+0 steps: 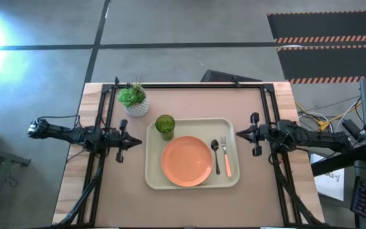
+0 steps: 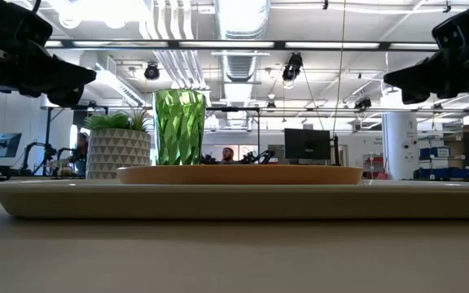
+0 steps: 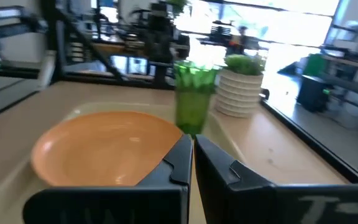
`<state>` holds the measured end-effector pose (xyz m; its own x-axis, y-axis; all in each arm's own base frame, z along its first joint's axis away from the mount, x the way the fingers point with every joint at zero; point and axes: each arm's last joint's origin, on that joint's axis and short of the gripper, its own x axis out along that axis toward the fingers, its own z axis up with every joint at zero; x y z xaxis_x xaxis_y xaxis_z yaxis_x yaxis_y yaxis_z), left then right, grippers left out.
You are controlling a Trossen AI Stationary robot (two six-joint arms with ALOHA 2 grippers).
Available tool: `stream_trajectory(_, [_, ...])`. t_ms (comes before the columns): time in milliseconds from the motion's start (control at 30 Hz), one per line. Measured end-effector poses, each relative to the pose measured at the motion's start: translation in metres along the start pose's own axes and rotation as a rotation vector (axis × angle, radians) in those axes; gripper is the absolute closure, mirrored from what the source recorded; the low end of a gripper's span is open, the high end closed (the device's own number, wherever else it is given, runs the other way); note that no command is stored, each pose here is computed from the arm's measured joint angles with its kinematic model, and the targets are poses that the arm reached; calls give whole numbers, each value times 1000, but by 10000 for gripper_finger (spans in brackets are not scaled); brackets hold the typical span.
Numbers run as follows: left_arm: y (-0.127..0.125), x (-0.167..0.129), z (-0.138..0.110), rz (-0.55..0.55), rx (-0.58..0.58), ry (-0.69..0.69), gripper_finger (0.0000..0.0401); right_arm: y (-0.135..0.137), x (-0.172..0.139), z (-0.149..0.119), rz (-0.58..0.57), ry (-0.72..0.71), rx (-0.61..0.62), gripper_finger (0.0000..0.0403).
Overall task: Pick and place plate/cup/fork/spoon on tray
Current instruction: Return to Home Position
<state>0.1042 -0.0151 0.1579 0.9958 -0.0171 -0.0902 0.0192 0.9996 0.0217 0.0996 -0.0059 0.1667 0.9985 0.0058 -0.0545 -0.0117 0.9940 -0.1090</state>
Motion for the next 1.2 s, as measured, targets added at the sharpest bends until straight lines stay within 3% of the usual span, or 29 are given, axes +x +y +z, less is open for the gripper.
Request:
stream_trajectory(133, [0,0,0,0,0,-2,401,-2,0,-1,-61,10,10,394])
stream_trajectory(833, [0,3,-4,28,8,47,401,-1,2,-5,-55,56,13,394])
stream_trajectory(1200, [2,-3,4,31,-2,-55,401,-1,2,-4,-38,41,2,394])
